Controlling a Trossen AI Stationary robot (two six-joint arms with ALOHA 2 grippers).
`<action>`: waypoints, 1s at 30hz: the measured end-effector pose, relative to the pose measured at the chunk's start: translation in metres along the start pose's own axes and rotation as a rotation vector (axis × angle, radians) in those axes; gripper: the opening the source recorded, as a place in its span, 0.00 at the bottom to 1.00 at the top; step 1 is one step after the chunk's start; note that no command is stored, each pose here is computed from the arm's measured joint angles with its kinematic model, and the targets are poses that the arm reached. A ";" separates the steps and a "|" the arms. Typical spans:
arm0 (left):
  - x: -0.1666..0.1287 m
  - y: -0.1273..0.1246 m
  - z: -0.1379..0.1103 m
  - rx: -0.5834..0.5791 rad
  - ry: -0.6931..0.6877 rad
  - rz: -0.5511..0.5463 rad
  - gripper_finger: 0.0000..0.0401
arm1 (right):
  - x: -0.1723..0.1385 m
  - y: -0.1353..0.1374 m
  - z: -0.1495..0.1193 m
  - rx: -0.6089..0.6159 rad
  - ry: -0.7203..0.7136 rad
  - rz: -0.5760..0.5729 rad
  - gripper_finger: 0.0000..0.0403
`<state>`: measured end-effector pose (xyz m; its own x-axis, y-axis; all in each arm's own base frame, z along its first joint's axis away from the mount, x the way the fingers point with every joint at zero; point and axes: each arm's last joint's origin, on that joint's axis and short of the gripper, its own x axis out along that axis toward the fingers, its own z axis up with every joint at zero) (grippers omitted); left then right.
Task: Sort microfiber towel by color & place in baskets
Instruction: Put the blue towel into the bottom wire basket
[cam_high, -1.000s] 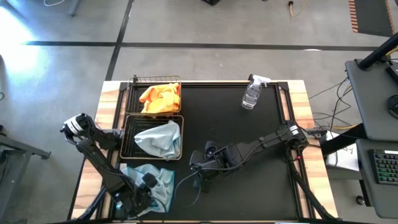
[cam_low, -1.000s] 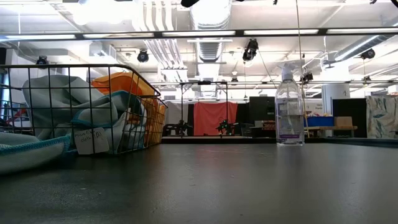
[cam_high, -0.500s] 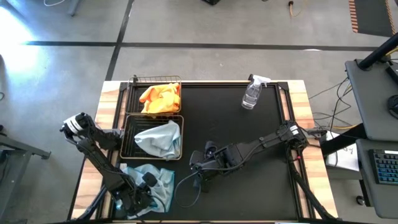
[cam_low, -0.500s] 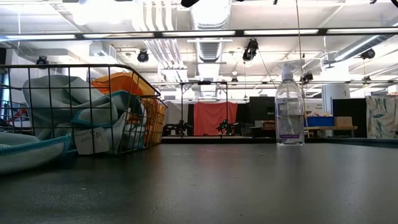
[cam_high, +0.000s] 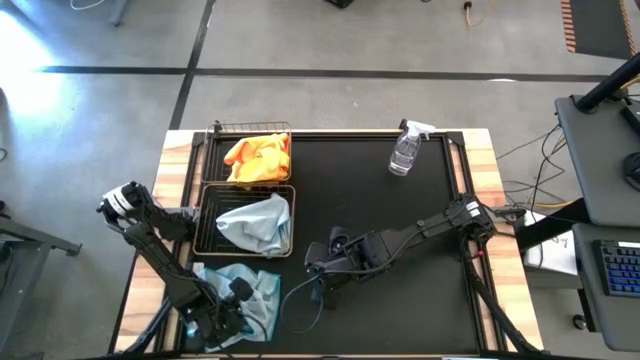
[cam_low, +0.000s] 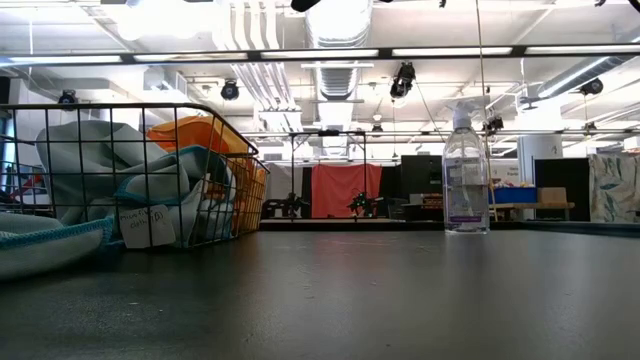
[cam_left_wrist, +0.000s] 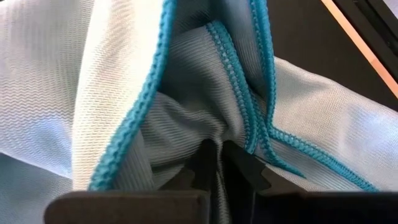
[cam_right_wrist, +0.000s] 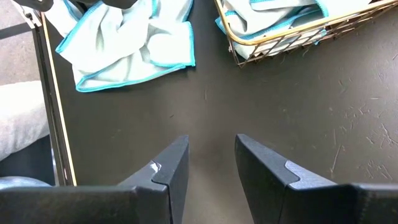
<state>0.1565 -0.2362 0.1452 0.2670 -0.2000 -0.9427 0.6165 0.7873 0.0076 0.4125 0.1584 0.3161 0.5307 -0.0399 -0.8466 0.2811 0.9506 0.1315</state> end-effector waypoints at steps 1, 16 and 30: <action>0.000 0.000 0.000 -0.004 0.001 -0.001 0.02 | 0.000 0.000 0.000 0.000 0.000 0.000 0.31; -0.032 0.003 0.000 -0.062 -0.078 -0.037 0.00 | 0.000 0.000 0.000 0.003 0.000 0.000 0.31; -0.108 0.015 -0.006 -0.243 -0.331 -0.138 0.00 | 0.000 0.000 0.000 0.003 0.000 0.000 0.31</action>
<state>0.1326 -0.1990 0.2446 0.4414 -0.4585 -0.7713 0.4818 0.8463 -0.2274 0.4125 0.1584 0.3161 0.5308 -0.0398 -0.8465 0.2836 0.9497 0.1331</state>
